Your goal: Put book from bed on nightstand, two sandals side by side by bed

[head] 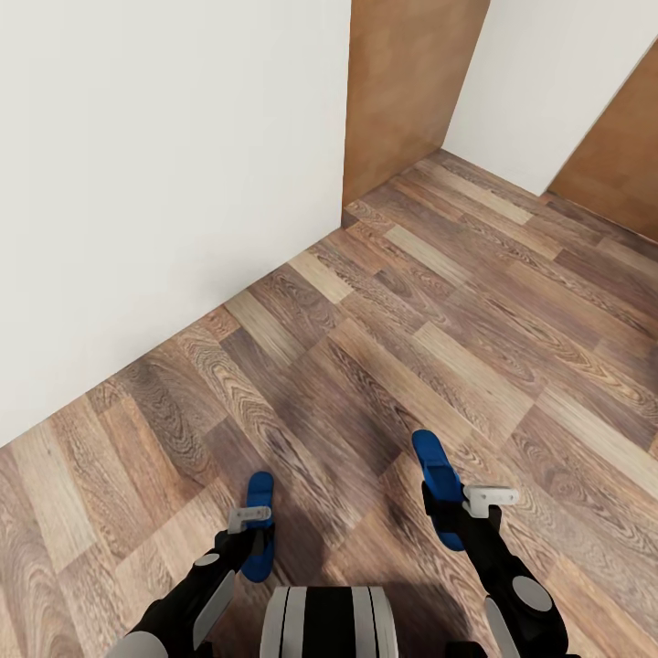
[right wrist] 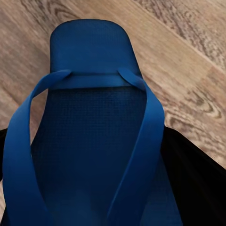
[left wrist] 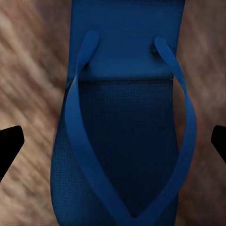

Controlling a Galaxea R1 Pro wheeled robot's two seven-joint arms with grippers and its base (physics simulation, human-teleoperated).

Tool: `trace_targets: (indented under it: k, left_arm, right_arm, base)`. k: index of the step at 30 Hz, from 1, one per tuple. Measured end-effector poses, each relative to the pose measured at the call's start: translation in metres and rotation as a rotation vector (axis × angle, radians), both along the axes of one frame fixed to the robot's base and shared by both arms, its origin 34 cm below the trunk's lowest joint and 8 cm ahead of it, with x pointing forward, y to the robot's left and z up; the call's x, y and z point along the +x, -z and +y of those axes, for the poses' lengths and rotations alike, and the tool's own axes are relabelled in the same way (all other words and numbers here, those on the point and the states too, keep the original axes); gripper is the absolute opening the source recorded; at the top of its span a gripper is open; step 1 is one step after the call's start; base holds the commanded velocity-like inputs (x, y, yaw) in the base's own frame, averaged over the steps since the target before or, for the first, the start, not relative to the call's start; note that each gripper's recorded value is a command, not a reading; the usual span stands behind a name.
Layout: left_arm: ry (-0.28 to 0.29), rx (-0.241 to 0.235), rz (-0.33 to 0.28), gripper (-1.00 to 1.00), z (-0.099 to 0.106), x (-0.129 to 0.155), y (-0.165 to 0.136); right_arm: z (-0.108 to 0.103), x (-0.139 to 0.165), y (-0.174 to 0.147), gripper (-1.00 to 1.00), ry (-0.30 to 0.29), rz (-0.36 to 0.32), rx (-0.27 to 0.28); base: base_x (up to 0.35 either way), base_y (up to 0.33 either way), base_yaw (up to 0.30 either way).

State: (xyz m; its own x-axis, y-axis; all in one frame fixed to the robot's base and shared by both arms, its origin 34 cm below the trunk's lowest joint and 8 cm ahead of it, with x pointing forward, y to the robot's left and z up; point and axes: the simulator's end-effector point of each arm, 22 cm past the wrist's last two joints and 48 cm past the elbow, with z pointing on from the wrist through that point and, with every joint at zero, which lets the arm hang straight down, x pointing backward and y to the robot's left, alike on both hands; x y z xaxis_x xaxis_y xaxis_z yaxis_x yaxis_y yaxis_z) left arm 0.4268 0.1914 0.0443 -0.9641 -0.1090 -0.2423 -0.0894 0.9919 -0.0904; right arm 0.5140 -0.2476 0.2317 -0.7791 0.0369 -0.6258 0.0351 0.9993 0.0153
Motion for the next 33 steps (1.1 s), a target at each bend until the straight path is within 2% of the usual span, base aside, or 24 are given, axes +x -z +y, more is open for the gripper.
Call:
trace_targets:
  k: [16, 21, 33]
  left_arm:
    - [-0.001, -0.007, -0.015, 1.00, -0.0035, 0.0067, -0.0024]
    - [-0.001, -0.006, 0.001, 1.00, -0.0031, -0.0005, 0.0037]
    - [0.000, -0.005, -0.004, 1.00, -0.0017, 0.0019, 0.0030]
  right_arm:
    - [-0.0004, -0.0001, 0.0001, -1.00, 0.001, 0.000, 0.000]
    - [-0.0003, -0.0044, 0.0075, -1.00, 0.001, 0.017, 0.000]
    - [-0.0002, -0.0045, 0.0075, -1.00, 0.001, 0.017, -0.001]
  base:
    - [0.000, 0.000, 0.000]
    - [0.000, 0.000, 0.000]
    - [0.000, 0.000, 0.000]
